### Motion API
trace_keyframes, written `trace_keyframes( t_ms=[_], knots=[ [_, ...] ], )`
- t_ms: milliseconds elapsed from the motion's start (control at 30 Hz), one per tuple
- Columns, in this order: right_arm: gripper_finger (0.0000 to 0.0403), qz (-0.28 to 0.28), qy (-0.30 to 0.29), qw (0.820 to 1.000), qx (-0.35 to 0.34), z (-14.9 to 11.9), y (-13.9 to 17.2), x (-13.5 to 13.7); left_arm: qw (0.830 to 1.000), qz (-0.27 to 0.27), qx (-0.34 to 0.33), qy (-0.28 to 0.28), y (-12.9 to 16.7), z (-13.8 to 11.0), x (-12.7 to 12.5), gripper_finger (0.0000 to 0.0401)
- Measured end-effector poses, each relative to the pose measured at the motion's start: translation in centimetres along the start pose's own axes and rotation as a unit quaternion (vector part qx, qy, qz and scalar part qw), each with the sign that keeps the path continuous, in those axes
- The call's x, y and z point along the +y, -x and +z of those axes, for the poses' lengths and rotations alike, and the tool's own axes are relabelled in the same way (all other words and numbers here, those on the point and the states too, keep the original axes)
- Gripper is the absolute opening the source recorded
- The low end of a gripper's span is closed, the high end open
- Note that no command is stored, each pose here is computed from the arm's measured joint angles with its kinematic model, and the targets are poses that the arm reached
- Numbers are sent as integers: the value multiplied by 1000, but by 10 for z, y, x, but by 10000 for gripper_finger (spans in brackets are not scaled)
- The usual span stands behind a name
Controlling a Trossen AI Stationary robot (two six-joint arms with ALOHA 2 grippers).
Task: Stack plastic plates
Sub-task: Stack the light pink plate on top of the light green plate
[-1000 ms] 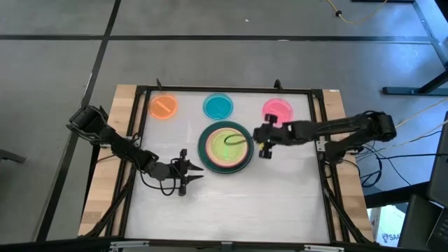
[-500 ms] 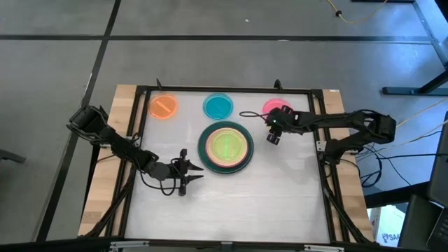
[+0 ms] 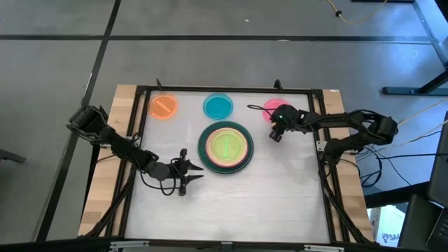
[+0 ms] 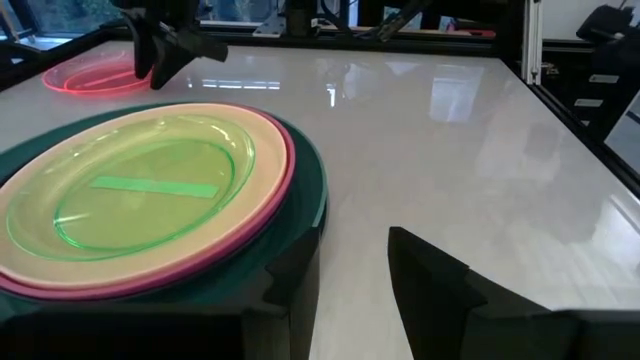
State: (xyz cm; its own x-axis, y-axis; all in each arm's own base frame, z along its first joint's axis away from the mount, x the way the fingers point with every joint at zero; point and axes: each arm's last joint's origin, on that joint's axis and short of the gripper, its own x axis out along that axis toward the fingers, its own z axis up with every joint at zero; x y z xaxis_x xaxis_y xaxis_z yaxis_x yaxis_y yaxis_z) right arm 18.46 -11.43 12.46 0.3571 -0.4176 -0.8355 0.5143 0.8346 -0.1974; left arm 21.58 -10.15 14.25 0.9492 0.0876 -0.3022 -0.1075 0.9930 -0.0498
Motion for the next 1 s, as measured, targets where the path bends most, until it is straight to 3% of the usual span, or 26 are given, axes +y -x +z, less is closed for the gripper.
trace_keyframes(
  t_ms=[367,667,1000],
  knots=[
    [10,19,13,1000,0,-1,0,0,1000,0,1,-1,0,0,0,114],
    [6,18,26,999,4,4,3,-1,1000,1,1,-2,0,0,0,114],
    [2,46,80,993,-78,56,43,23,1000,1,2,0,0,0,0,114]
  ],
)
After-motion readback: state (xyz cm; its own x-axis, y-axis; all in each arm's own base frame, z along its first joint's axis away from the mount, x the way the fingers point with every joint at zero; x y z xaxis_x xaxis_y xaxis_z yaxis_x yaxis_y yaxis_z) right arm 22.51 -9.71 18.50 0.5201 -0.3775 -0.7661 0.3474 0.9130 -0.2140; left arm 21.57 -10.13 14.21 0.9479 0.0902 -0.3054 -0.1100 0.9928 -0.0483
